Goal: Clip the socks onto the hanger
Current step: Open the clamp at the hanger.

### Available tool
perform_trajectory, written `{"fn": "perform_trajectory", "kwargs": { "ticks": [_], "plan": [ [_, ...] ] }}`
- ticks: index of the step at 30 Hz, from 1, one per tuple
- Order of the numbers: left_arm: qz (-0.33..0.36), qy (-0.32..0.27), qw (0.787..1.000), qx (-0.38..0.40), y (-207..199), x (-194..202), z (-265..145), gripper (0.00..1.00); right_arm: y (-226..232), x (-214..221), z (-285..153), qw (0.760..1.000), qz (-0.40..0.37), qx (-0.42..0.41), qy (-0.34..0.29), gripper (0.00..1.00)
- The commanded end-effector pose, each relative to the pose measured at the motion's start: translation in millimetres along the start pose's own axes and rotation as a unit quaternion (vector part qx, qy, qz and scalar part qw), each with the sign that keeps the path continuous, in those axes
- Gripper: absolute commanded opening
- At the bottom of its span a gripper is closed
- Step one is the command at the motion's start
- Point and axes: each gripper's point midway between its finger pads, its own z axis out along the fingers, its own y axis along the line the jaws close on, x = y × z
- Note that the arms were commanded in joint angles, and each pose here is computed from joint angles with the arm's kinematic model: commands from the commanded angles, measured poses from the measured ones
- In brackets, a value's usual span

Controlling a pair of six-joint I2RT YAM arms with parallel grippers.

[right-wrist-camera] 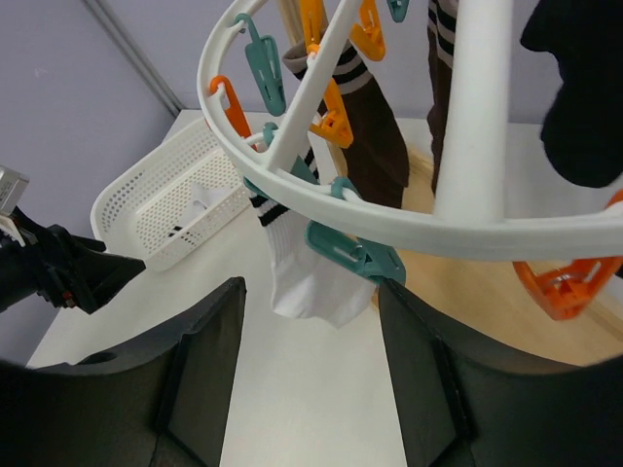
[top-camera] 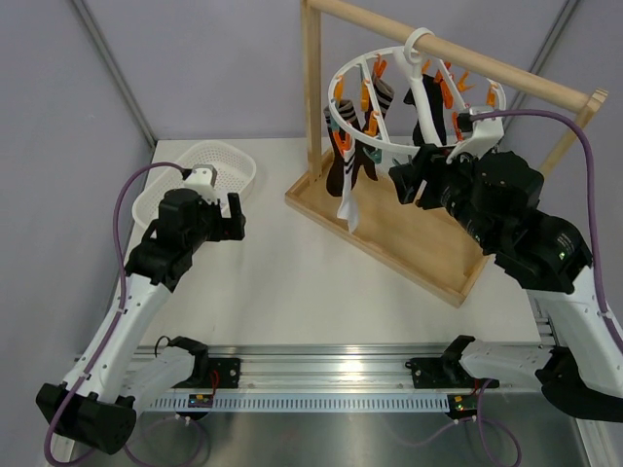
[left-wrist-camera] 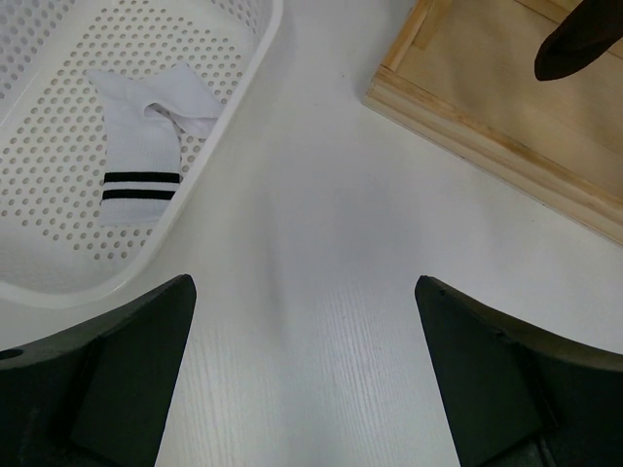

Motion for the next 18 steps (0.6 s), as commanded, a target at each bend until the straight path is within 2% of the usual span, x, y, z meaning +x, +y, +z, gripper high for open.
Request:
{"fn": "perform_trajectory", "kwargs": {
  "ticks": [1, 5, 8, 18],
  "plan": [
    [0.004, -0.033, 0.999, -0.013, 6, -15, -5, 0.99, -18, 7, -12, 0.999, -0.014, 0.040, 0.024, 0.64],
    [0.003, -0.031, 0.999, -0.015, 6, -14, -4, 0.99, -26, 4, -5, 0.998, -0.027, 0.061, 0.005, 0.63],
    [0.003, -0.027, 0.999, -0.018, 7, -13, -3, 0.99, -22, 0, 3, 0.998, -0.032, 0.053, -0.023, 0.61],
    [0.002, -0.029, 0.999, -0.022, 9, -13, -5, 0.99, -15, -9, 16, 0.996, -0.054, 0.040, -0.052, 0.61]
  ]
}}
